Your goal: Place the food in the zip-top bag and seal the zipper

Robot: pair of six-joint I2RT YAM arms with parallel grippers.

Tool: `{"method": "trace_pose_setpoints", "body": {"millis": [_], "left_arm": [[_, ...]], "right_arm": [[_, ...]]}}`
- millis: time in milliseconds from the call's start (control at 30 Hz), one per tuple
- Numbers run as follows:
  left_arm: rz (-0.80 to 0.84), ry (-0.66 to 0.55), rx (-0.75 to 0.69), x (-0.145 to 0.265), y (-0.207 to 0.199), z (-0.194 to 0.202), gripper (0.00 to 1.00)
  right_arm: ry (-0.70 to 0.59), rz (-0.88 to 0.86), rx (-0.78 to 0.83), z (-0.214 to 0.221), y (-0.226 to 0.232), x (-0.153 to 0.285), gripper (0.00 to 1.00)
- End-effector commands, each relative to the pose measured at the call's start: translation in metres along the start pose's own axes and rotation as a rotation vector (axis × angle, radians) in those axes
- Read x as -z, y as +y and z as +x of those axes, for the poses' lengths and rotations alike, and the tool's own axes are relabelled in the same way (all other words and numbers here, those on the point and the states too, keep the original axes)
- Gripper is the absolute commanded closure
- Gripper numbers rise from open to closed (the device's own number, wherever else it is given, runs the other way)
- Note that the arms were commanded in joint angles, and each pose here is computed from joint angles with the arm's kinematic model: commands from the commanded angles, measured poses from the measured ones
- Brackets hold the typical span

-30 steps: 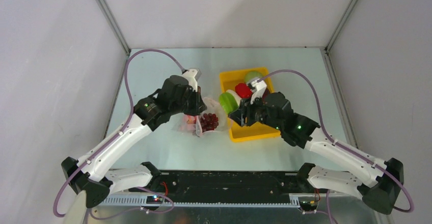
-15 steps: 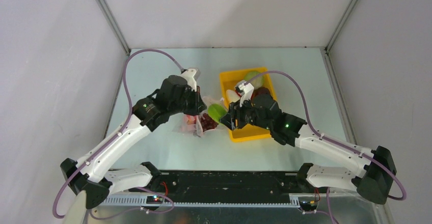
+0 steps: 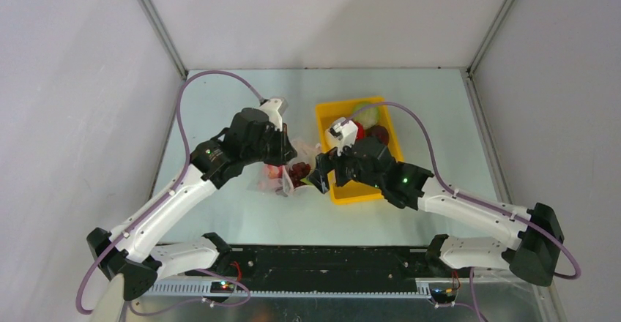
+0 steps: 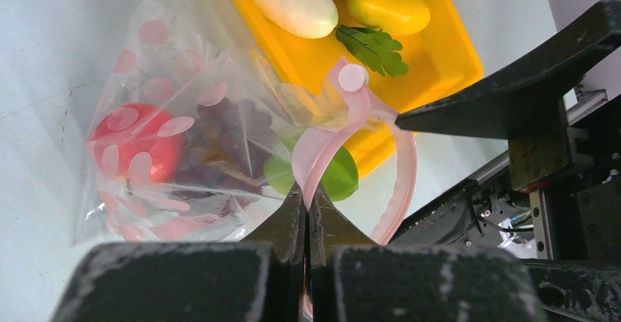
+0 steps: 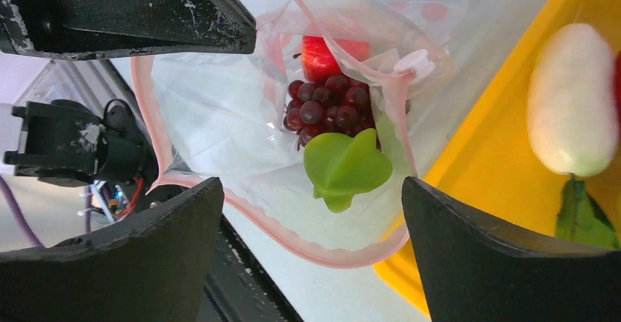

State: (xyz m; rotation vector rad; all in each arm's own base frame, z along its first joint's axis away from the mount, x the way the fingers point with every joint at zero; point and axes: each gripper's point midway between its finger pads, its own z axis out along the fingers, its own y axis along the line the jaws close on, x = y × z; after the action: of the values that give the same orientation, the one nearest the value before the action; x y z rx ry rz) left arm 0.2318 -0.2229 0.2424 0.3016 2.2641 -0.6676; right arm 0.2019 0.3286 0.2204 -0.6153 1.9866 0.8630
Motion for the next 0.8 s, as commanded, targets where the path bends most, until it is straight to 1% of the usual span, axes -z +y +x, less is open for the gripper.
{"method": "trace_pose_setpoints", "body": {"millis": [0,133,233,300,367,467,500,533,633,767], "left_arm": [[0.022,-0.065,-0.009,0.007,-0.003,-0.014,1.00],[-0.001,-0.082,-0.007,0.010,0.003,-0.017,0.99],[-0.026,-0.106,-0.004,0.015,0.009,-0.022,0.98],[-0.046,-0.125,0.003,0.019,0.014,-0.025,0.98],[-0.069,-0.146,0.006,0.022,0.019,-0.029,0.96],[-0.076,-0.158,0.012,0.024,0.022,-0.031,0.96],[-0.072,-0.158,0.013,0.024,0.021,-0.030,0.96],[-0.070,-0.157,0.013,0.024,0.021,-0.030,0.96],[-0.066,-0.148,0.016,0.021,0.021,-0.029,0.97],[-0.054,-0.140,0.019,0.020,0.019,-0.027,0.97]], "right_arm": [[-0.142,0.054,0.031,-0.044,-0.003,0.020,0.01],[-0.180,0.140,0.054,-0.052,-0.022,0.034,0.01],[-0.185,0.219,0.054,-0.052,-0.043,0.045,0.01],[-0.166,0.277,0.045,-0.045,-0.063,0.049,0.01],[-0.135,0.366,0.027,-0.038,-0.093,0.055,0.03],[-0.024,0.469,0.040,-0.016,-0.130,0.061,0.08],[0.019,0.507,0.074,-0.010,-0.146,0.062,0.09],[0.062,0.521,0.095,-0.002,-0.153,0.063,0.10],[0.193,0.543,0.226,0.016,-0.177,0.059,0.10],[0.274,0.558,0.309,0.024,-0.203,0.052,0.10]]}}
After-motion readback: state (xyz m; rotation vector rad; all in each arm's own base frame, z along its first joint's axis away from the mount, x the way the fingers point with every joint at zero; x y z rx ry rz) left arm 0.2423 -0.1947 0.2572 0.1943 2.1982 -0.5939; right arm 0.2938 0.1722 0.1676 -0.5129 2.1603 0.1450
